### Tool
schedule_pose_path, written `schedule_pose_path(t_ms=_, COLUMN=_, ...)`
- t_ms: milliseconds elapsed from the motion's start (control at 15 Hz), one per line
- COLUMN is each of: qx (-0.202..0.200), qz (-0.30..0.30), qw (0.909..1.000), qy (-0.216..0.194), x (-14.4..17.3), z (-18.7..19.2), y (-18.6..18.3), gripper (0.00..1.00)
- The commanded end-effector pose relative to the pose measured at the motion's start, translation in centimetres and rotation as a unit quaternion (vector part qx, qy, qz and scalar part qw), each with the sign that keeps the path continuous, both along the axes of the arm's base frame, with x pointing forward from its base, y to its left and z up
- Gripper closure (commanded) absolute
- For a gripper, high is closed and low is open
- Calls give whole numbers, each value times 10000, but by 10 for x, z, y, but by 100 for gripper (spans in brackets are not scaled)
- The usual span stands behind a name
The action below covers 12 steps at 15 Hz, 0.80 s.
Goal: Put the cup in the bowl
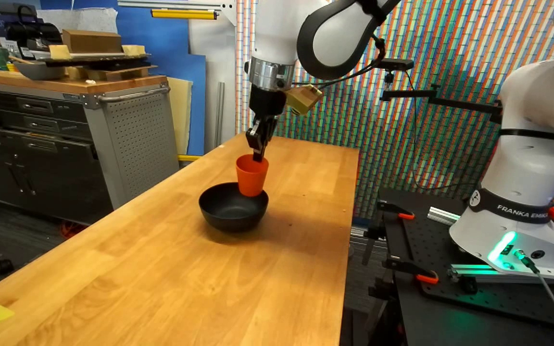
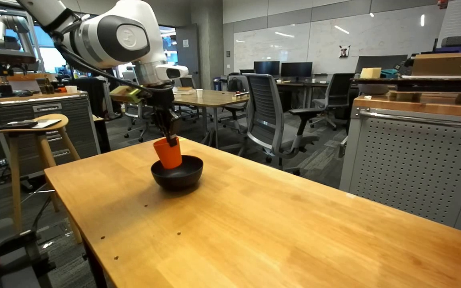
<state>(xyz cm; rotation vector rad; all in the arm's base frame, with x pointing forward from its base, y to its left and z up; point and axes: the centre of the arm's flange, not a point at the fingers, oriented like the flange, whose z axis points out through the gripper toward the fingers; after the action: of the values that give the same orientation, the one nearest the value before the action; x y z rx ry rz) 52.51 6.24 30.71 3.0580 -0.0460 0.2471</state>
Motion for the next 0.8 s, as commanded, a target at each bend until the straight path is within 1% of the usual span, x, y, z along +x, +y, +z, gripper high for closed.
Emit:
schedule_pose_path(t_ms=0, qx=84, qz=-61, qw=9998, qy=182, x=27, z=-21, y=2, gripper=97)
schedule_pose_path(t_ms=200, qx=179, qz=-129, qw=9991, qy=364, x=48, z=-55, y=-6, gripper=97)
schedule_pose_path(t_ms=400, qx=308, qz=-261, qw=9975, qy=584, x=62, z=-81, y=-11, gripper=97)
schedule_pose_path(t_ms=533, qx=428, qz=-398, qw=9959, qy=690, x=70, z=-91, y=-14, gripper=97)
schedule_pose_path(t_ms=600, qx=488, qz=-459, qw=9952, qy=718, x=73, z=-88, y=-16, gripper=95)
schedule_pose_path(t_ms=667, qx=519, qz=-520, qw=9946, qy=726, x=75, z=-85, y=-17, gripper=70)
schedule_pose_path(t_ms=733, qx=530, qz=-534, qw=9943, qy=755, x=74, z=-84, y=-18, gripper=69)
